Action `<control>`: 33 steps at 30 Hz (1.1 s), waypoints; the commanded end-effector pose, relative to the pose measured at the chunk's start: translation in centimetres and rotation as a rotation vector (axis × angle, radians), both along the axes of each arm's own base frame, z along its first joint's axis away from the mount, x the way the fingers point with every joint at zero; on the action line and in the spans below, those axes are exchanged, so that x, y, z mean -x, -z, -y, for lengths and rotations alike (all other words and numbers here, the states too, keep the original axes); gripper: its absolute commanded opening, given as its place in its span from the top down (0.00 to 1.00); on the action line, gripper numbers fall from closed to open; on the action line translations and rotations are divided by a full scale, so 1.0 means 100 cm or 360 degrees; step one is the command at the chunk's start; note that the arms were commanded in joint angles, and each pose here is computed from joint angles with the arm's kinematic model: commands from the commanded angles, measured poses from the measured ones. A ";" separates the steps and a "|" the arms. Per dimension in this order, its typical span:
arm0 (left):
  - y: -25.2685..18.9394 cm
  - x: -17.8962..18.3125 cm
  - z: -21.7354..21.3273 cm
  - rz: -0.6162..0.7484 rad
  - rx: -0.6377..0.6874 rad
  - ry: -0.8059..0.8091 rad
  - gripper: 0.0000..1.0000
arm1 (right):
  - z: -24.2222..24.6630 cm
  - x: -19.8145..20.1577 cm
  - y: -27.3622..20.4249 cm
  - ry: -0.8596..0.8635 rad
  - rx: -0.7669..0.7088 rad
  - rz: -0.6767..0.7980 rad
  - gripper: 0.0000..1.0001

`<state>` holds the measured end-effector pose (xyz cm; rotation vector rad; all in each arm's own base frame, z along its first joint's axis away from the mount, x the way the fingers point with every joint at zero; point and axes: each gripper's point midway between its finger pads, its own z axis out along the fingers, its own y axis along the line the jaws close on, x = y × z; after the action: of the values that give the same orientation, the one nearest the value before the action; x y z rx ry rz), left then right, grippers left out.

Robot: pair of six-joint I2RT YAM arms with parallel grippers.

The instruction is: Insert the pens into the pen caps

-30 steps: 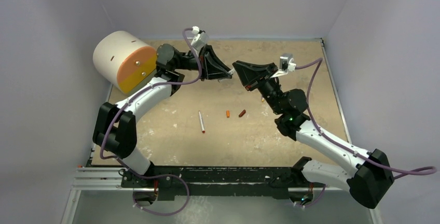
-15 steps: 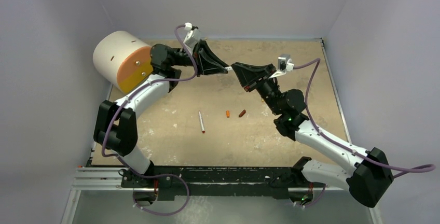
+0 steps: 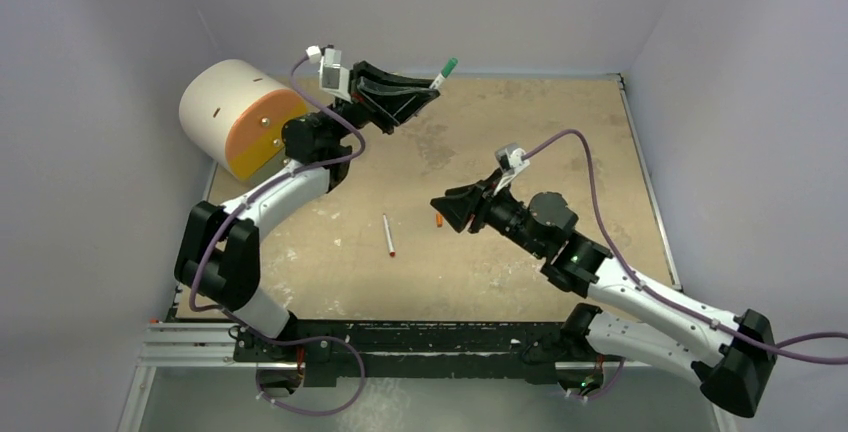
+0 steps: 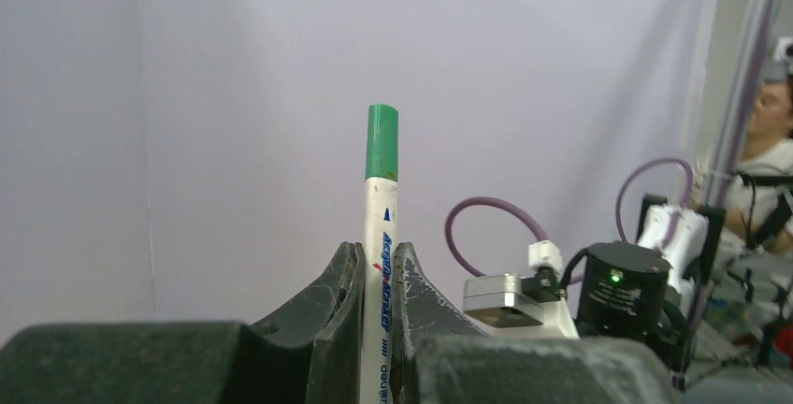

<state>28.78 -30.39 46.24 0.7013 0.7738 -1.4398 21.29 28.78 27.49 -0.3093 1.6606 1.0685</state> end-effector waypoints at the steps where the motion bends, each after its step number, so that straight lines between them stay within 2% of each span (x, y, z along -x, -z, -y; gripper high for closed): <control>1: -0.009 -0.026 -0.021 -0.0197 0.0319 -0.0178 1.00 | 0.025 -0.008 -0.037 0.0167 0.0010 0.0147 0.50; 5: 0.009 -0.046 -0.022 -0.0421 0.0445 -0.0224 1.00 | 0.029 -0.015 -0.033 0.0226 0.0076 0.0152 0.49; 11: 0.045 -0.050 0.003 -0.0624 0.0444 -0.0150 1.00 | 0.050 -0.027 -0.065 0.0397 0.0054 0.0246 0.46; 17: 0.059 -0.039 0.005 -0.0665 0.0516 -0.0115 1.00 | 0.070 -0.047 -0.094 0.0479 -0.0005 0.0279 0.39; 25: 0.057 -0.030 0.009 -0.0712 0.0608 -0.0054 1.00 | 0.048 -0.060 -0.090 0.0360 0.0030 0.0269 0.44; 29: 0.058 -0.024 0.018 -0.0685 0.0558 -0.0009 1.00 | 0.046 -0.060 -0.098 0.0350 -0.0014 0.0295 0.44; 33: 0.067 -0.018 0.026 -0.0657 0.0490 0.0033 1.00 | 0.060 -0.064 -0.117 0.0463 -0.0088 0.0320 0.44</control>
<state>33.75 -33.87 36.19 0.0695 1.0484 -1.6503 27.85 24.09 33.33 -0.2014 1.6008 0.8043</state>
